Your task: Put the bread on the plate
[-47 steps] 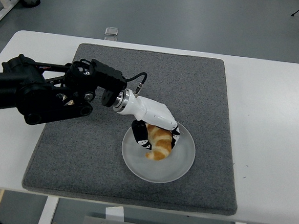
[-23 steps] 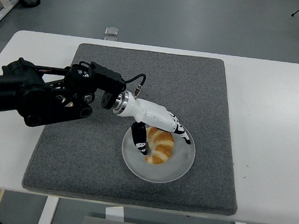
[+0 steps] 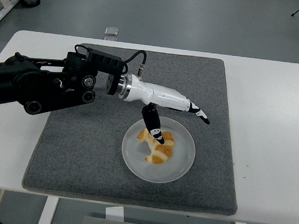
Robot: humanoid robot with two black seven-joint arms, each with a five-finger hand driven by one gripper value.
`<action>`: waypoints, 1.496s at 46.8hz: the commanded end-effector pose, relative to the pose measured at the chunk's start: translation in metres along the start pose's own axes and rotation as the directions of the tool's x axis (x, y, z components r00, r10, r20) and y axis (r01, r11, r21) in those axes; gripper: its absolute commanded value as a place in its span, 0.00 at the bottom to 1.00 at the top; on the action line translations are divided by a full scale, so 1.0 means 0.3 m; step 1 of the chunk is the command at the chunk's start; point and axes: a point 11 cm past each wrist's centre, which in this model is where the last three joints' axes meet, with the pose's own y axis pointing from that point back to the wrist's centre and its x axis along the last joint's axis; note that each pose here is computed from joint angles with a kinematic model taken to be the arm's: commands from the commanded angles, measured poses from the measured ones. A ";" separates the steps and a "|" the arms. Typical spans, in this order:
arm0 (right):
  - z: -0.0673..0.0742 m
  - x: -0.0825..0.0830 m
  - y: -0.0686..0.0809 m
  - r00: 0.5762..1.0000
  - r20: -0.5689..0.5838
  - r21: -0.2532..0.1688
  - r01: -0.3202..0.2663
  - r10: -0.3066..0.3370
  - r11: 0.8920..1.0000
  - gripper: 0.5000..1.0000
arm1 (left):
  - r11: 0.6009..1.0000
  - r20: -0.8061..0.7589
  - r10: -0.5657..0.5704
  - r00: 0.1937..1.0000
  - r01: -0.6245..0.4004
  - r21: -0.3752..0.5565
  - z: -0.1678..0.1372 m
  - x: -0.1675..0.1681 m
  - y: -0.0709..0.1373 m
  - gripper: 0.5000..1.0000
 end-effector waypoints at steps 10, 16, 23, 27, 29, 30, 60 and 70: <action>0.000 -0.002 0.000 1.000 0.000 0.000 0.001 -0.001 1.000 0.90 | 0.988 -0.173 0.150 0.973 -0.154 -0.008 -0.030 0.083 0.029 0.98; 0.000 0.000 0.000 1.000 0.000 0.000 0.000 0.000 1.000 0.90 | 0.971 -0.232 0.236 0.944 -0.239 0.016 -0.061 0.126 0.049 0.98; 0.000 0.000 0.000 1.000 0.000 0.000 0.000 0.000 1.000 0.90 | 0.930 -0.350 0.356 0.866 -0.367 0.037 -0.072 0.174 0.063 0.98; 0.000 0.000 0.000 1.000 0.000 0.000 0.000 0.000 1.000 0.90 | 0.895 -0.446 0.429 0.786 -0.435 0.095 -0.095 0.198 0.074 0.98; 0.000 -0.002 0.000 1.000 -0.001 0.000 0.001 -0.001 1.000 0.90 | 0.873 -0.491 0.466 0.736 -0.471 0.124 -0.106 0.213 0.083 0.98; 0.000 0.000 0.000 1.000 0.000 0.000 0.000 0.000 1.000 0.90 | 0.863 -0.511 0.482 0.712 -0.485 0.138 -0.111 0.218 0.087 0.98; 0.000 0.000 0.000 1.000 0.000 0.000 0.000 0.000 1.000 0.90 | 0.540 -0.687 0.726 0.025 -0.638 0.548 -0.341 0.341 0.275 0.98; 0.000 0.000 0.000 1.000 0.000 0.000 0.000 0.000 1.000 0.90 | 0.532 -0.699 0.715 -0.020 -0.633 0.563 -0.351 0.338 0.280 0.98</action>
